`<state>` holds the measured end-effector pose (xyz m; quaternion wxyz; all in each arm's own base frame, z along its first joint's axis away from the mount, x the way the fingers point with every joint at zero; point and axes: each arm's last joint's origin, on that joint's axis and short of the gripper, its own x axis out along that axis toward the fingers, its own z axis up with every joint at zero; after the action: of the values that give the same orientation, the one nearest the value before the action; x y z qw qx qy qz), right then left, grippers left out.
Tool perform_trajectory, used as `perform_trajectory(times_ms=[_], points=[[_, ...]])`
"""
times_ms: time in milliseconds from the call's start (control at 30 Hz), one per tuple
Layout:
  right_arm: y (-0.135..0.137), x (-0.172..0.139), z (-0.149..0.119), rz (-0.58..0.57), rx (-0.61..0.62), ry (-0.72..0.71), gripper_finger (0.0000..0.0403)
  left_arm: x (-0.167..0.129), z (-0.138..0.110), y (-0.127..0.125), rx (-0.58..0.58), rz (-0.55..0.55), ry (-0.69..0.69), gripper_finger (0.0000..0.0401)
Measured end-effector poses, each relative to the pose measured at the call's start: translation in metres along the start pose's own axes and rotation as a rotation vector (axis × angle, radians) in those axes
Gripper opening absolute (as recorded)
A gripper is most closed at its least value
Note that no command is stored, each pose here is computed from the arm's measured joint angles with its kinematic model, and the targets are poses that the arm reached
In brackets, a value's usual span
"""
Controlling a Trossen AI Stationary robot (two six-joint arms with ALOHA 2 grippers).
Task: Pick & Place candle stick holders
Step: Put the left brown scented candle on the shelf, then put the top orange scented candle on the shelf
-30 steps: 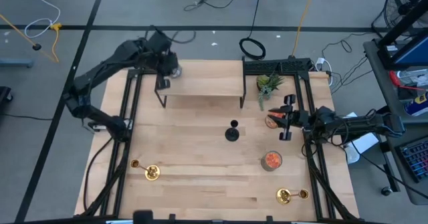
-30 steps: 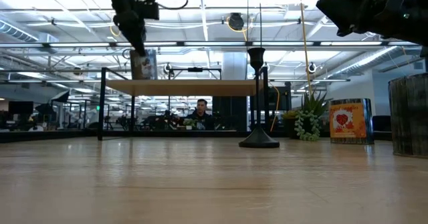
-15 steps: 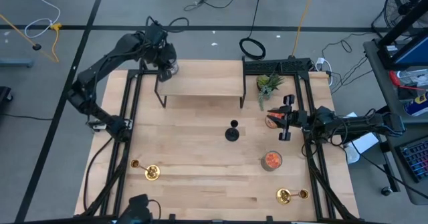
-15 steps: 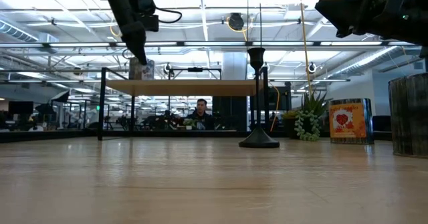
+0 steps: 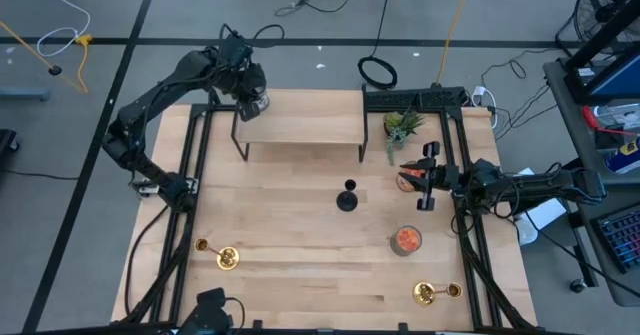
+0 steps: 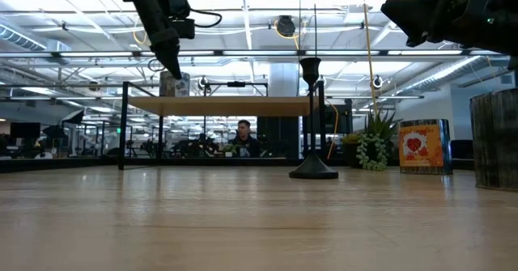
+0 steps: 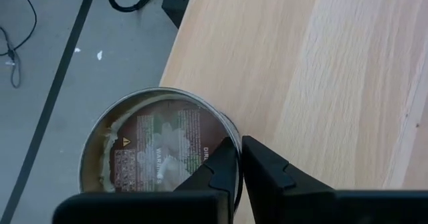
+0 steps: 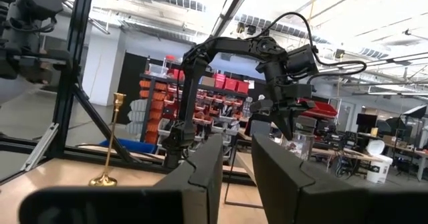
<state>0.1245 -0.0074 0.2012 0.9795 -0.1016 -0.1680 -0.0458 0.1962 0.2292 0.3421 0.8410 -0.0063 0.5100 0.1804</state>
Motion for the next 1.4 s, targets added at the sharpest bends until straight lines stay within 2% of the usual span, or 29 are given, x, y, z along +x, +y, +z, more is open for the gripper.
perform_trajectory(times_ms=[233, 433, 533, 733, 867, 967, 1067, 1200, 1400], points=[[0.0, 0.0, 0.0, 0.0, 0.001, 0.0, 0.0077, 0.0, 0.0, 0.0, -0.002, 0.004, 0.001, 0.0084], [0.0, 0.0, 0.002, -0.004, 0.0, -0.019, 0.0077, -0.003, 0.002, -0.003, 0.058, 0.107, 0.05, 0.0134], [-0.001, 0.0, 0.004, -0.009, 0.001, -0.044, 0.0082, -0.011, 0.004, -0.01, 0.083, 0.114, 0.027, 0.015], [-0.001, 0.001, 0.004, -0.006, 0.048, -0.036, 0.0125, -0.036, 0.008, -0.031, 0.138, 0.122, -0.054, 0.0163], [0.0, 0.004, -0.001, -0.012, 0.069, 0.003, 0.0155, -0.062, 0.007, -0.048, 0.179, 0.136, -0.136, 0.0155], [0.001, 0.008, -0.008, -0.023, 0.101, 0.073, 0.0161, -0.086, 0.004, -0.06, 0.15, 0.143, -0.242, 0.0144], [0.0, 0.024, 0.0, -0.005, 0.104, 0.097, 0.0158, -0.112, -0.002, -0.072, 0.125, 0.086, -0.38, 0.0133], [0.003, 0.045, 0.011, 0.028, 0.109, 0.15, 0.0157, -0.136, -0.015, -0.088, 0.121, -0.066, -0.516, 0.0122], [0.002, 0.069, 0.038, 0.053, 0.108, 0.306, 0.0167, -0.121, -0.039, -0.111, 0.188, -0.217, -0.541, 0.0118]])
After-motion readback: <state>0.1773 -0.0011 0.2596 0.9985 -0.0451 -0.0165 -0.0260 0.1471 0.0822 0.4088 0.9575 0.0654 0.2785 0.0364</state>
